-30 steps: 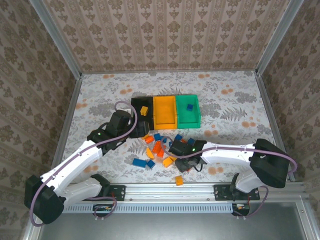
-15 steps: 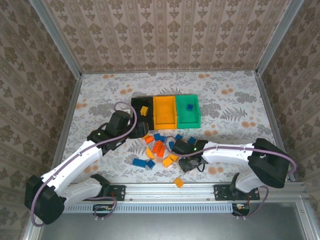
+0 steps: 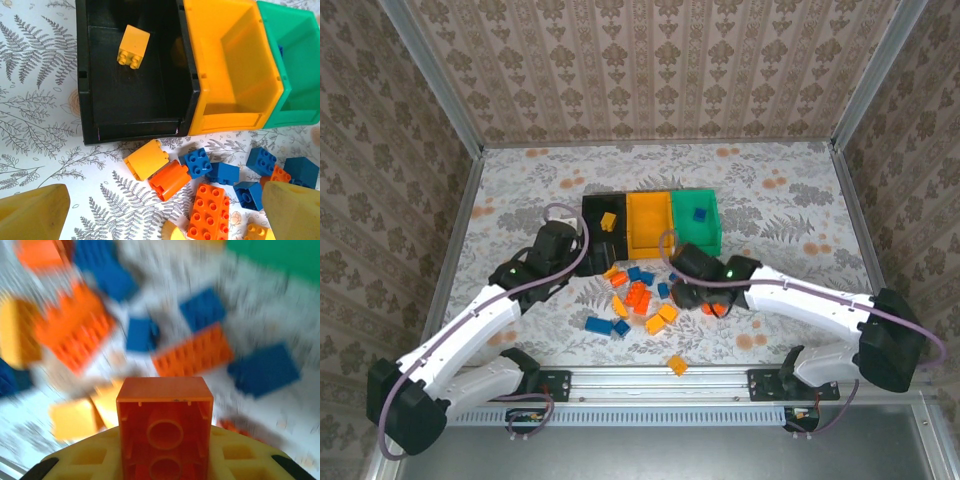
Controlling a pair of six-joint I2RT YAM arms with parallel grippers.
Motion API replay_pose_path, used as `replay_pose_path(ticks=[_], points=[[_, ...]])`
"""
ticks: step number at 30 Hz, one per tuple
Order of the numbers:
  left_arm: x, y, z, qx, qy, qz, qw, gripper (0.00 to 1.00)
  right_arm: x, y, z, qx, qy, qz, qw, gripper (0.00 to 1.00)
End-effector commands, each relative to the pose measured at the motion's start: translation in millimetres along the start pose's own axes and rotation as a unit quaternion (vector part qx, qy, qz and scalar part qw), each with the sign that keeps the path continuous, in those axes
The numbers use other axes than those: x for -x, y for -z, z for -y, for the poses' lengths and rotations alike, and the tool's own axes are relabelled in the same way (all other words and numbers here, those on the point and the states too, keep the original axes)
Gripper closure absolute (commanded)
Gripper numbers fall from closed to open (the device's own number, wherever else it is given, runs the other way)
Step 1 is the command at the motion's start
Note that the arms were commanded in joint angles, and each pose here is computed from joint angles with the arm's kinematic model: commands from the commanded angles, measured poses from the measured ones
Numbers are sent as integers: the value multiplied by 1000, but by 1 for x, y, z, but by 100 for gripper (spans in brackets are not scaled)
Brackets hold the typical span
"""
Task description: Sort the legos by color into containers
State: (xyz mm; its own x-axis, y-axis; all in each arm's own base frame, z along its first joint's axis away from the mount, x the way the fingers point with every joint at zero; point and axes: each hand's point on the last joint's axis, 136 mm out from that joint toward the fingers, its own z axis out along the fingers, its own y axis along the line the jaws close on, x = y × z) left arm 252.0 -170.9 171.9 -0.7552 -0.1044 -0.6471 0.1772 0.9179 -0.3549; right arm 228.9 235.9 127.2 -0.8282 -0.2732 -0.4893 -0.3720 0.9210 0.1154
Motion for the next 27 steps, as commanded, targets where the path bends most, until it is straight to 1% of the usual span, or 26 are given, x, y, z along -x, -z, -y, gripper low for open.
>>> replay_pose_path(ticks=[1,4,7,10,14,15,16,17,19,21,24,26,27], points=[[-5,4,-9,10,3,1,1000,0,58,3,0,-6,-13,57,998,68],[-9,5,-12,13,8,-2,1000,0,104,-14,4,-15,-40,83,996,68],[-15,5,-15,16,12,-8,1000,0,137,-37,13,-37,-60,92,993,67],[-18,6,-17,14,16,-11,1000,0,158,-61,21,-56,-71,85,992,66],[-20,10,-18,11,18,-7,1000,0,175,-84,30,-76,-83,76,991,63],[-20,11,-18,11,17,-7,1000,0,172,-89,34,-82,-84,62,991,62],[-20,12,-18,10,17,-6,1000,0,175,-91,34,-81,-86,62,991,59],[-20,13,-18,10,17,-7,1000,0,176,-92,33,-80,-85,61,991,55],[-20,14,-18,10,15,-7,1000,0,179,-88,33,-80,-86,64,991,42],[-20,14,-18,10,13,-6,1000,0,180,-81,32,-78,-87,68,991,35],[-17,16,-19,11,13,-2,1000,0,170,-65,28,-65,-84,70,992,29],[-16,18,-20,13,14,2,1000,0,154,-52,20,-51,-74,67,994,26],[-15,19,-21,14,14,5,1000,0,140,-46,15,-45,-64,60,995,25]])
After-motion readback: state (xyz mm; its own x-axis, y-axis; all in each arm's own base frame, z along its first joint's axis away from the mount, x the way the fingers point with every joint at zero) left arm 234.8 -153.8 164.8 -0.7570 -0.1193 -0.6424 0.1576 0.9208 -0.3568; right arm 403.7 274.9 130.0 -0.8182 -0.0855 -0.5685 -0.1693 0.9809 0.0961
